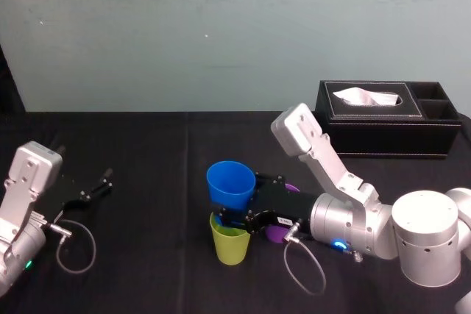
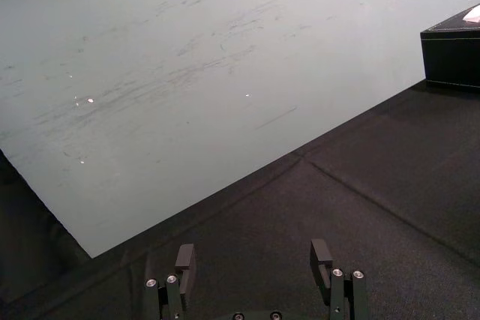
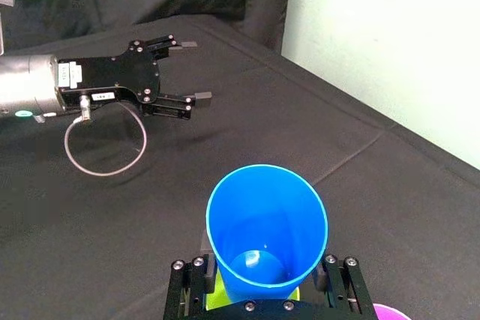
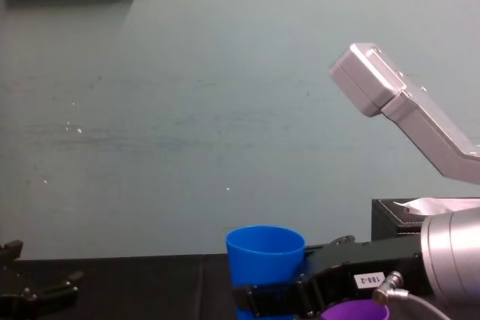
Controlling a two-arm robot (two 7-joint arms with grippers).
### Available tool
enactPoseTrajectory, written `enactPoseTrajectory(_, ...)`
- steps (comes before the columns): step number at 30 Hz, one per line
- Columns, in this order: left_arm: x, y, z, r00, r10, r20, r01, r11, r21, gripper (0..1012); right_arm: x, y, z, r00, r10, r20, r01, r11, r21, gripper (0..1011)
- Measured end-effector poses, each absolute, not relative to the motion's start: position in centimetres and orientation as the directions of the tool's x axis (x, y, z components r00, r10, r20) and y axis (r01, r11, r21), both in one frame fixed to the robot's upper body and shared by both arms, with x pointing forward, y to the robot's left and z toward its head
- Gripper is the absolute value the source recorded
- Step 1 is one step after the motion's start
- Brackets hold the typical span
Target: Stack the three plastic cups sequentially using one hand.
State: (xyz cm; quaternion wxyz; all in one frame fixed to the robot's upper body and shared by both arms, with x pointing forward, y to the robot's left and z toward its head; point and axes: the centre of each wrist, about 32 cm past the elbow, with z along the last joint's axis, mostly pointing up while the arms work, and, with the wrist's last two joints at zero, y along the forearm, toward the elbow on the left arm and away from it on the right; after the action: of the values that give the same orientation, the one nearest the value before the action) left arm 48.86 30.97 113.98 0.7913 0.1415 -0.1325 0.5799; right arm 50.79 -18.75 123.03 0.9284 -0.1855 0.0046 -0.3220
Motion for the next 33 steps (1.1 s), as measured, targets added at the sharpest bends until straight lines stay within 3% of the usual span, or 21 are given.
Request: enactPoseTrajectory(33,48.9,31.0,114.0,0.292,0.88,0.374,-0.955,0.287,0.07,1000,51.0,-18.3,122.1,0.797,-0.593,0.118,0.589,0.718,-0.371,711)
